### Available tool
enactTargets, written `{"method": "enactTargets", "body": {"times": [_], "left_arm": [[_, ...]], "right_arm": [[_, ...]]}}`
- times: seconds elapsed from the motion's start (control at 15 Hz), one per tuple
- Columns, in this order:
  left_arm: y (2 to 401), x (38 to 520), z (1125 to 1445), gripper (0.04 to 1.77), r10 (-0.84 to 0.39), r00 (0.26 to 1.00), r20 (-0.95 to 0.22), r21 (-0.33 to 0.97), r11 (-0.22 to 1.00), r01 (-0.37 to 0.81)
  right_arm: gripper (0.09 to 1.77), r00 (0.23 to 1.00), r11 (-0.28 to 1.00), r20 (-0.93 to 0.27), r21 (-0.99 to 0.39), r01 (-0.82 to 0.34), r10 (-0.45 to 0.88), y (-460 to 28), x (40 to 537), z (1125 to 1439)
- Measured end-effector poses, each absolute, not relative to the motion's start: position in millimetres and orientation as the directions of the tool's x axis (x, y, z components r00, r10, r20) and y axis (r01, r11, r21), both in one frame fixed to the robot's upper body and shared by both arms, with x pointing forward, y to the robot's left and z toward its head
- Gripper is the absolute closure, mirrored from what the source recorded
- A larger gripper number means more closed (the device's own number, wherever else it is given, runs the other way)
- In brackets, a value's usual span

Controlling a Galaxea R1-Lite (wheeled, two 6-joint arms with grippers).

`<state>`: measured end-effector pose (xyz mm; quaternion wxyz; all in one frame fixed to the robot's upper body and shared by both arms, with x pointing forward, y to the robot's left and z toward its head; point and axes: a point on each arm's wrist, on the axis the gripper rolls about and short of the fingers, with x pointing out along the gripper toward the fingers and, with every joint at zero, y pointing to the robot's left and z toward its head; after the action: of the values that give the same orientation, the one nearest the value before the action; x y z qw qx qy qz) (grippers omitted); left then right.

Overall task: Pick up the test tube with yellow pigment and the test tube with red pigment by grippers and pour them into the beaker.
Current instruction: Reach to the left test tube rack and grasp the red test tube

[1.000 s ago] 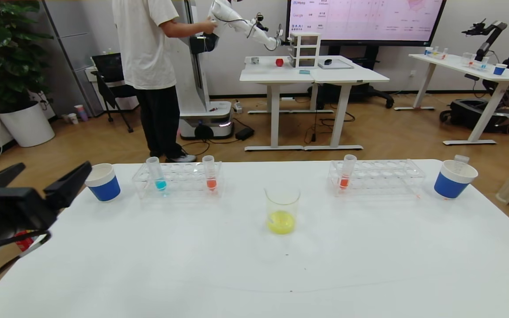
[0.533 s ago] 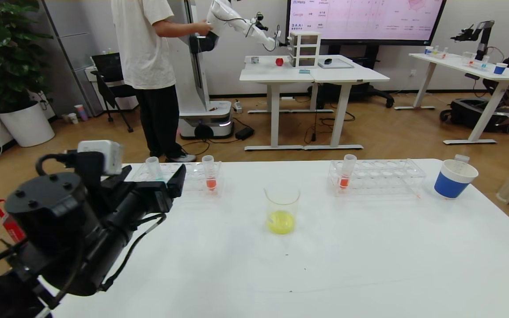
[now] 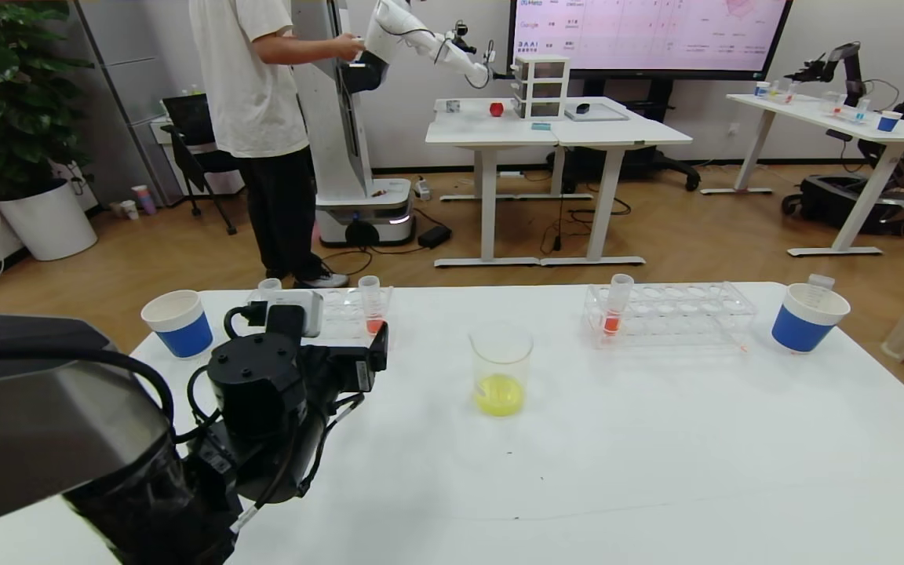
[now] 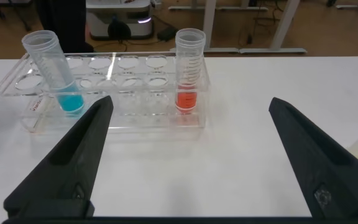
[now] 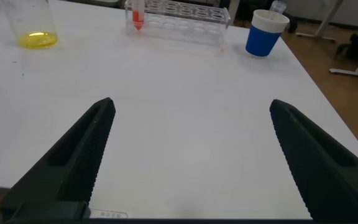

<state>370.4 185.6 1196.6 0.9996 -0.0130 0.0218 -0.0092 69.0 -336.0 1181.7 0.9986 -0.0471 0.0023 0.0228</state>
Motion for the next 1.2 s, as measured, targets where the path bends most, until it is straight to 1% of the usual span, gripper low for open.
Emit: {"method": "enactTargets", "body": {"times": [0.2, 0.47, 0.73, 0.87, 1.2], "left_arm": [[175.7, 392.8, 1193.1, 0.06, -0.018, 1.000, -0.013, -0.040, 0.999, 0.018], [164.1, 437.5, 1187.4, 0.06, -0.017, 0.998, 0.055, -0.031, 0.999, 0.019], [173.0, 476.2, 1175.4, 0.06, -0.010, 0.997, 0.071, -0.022, 1.000, 0.012], [176.9, 486.1, 1170.7, 0.06, -0.011, 0.997, 0.080, -0.023, 1.000, 0.013], [176.6, 492.2, 1167.0, 0.06, -0.021, 0.996, 0.087, -0.025, 0.999, 0.023]], "right_arm": [[0.12, 0.999, 0.995, -0.007, -0.094, -0.046, 0.045, -336.0, 69.0, 1181.7], [0.12, 0.999, 0.995, -0.007, -0.094, -0.046, 0.046, -336.0, 69.0, 1181.7], [0.12, 0.999, 0.994, -0.007, -0.094, -0.046, 0.046, -336.0, 69.0, 1181.7], [0.12, 0.999, 0.995, -0.007, -0.094, -0.046, 0.046, -336.0, 69.0, 1181.7], [0.12, 0.999, 0.994, -0.007, -0.094, -0.046, 0.046, -336.0, 69.0, 1181.7]]}}
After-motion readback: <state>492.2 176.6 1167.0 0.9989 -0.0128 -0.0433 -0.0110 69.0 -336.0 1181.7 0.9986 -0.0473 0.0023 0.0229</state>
